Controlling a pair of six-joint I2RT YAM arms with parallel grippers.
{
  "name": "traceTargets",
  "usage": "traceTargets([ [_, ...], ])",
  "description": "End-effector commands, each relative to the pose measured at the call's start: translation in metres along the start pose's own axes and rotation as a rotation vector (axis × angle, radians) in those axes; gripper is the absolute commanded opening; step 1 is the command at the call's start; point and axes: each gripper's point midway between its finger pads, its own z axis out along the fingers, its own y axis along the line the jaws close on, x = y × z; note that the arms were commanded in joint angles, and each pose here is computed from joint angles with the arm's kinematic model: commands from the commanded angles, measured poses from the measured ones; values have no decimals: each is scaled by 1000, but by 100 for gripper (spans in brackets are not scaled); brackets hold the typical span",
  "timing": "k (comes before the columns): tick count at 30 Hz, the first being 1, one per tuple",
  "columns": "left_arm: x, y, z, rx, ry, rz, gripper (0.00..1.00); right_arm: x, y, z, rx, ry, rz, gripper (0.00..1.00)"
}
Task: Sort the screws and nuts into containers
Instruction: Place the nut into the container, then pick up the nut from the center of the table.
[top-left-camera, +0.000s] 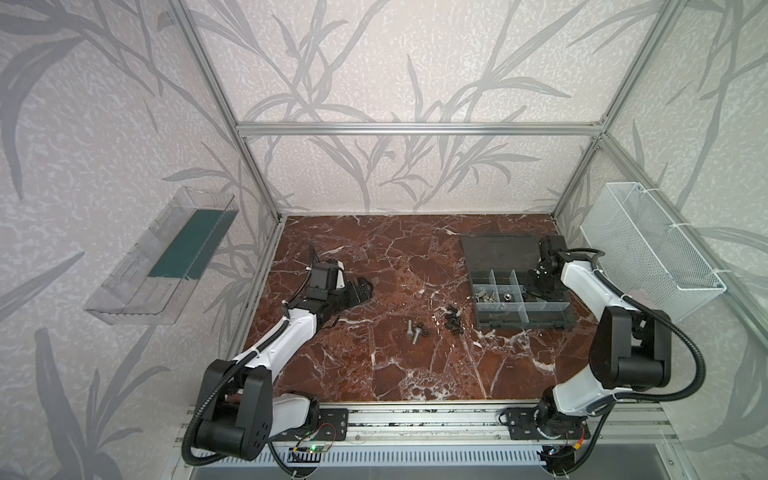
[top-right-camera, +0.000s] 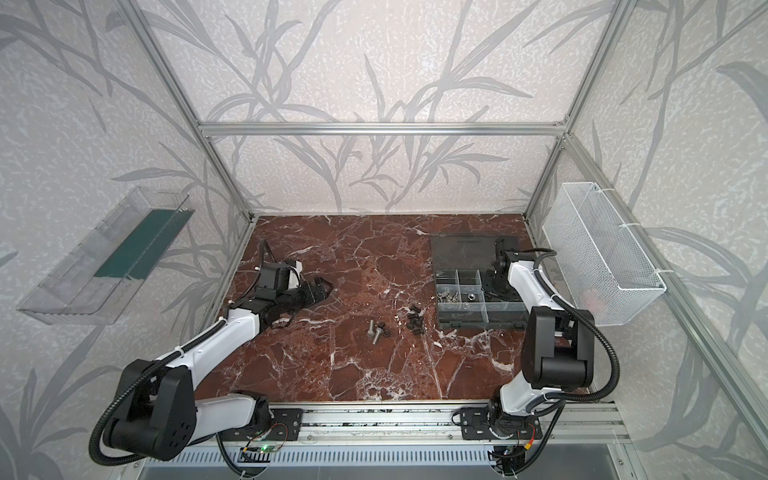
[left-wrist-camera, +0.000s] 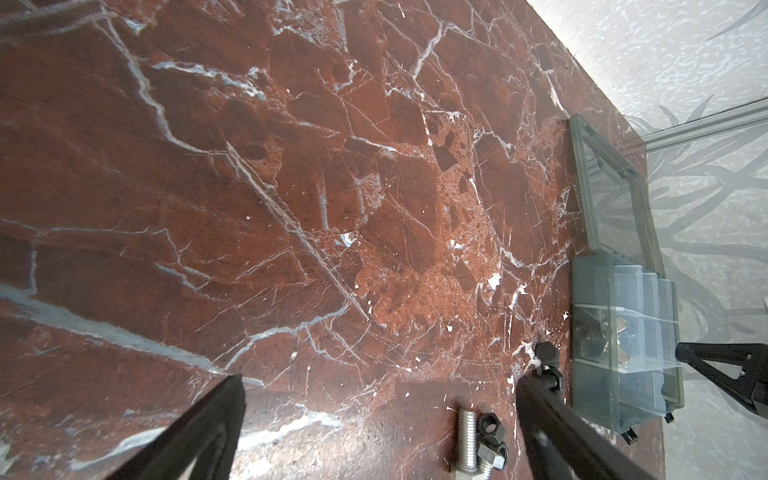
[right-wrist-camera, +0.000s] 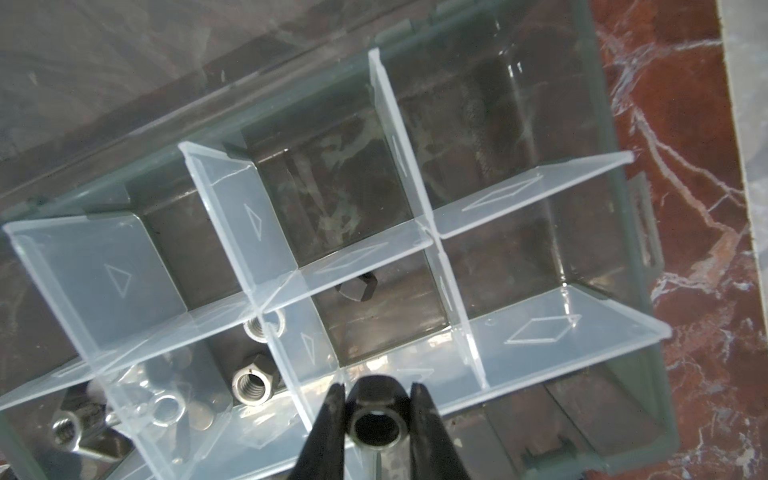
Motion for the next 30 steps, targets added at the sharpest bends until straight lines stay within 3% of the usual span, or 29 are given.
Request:
traceTargets([
  [1, -3, 1, 0, -7, -3, 0, 99, -9, 0, 3, 2, -2, -10, 0],
  [3, -3, 1, 0, -7, -4, 1, 99, -13, 2, 6, -1, 2, -13, 0],
  [6, -2, 1, 0, -7, 0, -1, 99, -16, 4, 7, -7, 4, -16, 8],
  [10, -3, 1, -1, -8, -2, 0, 99, -21, 6, 1, -18, -15, -28, 35],
  [15, -3, 1, -1, -8, -2, 2, 99, -24, 6, -15, -29, -53, -32, 51],
  [18, -3, 1, 0, -7, -2, 0, 99, -25, 15, -29, -90, -73, -53, 54],
  [23, -2, 2, -1, -9, -3, 1, 99, -19, 50, -68, -317, -153, -128, 55],
  [26, -3, 2, 0, -5, -4, 1, 99, -3, 81, -96, -460, -197, -224, 55],
  [30, -2, 1, 1, -2, 0, 1, 99, 36, 122, -119, -489, -214, -430, 56],
])
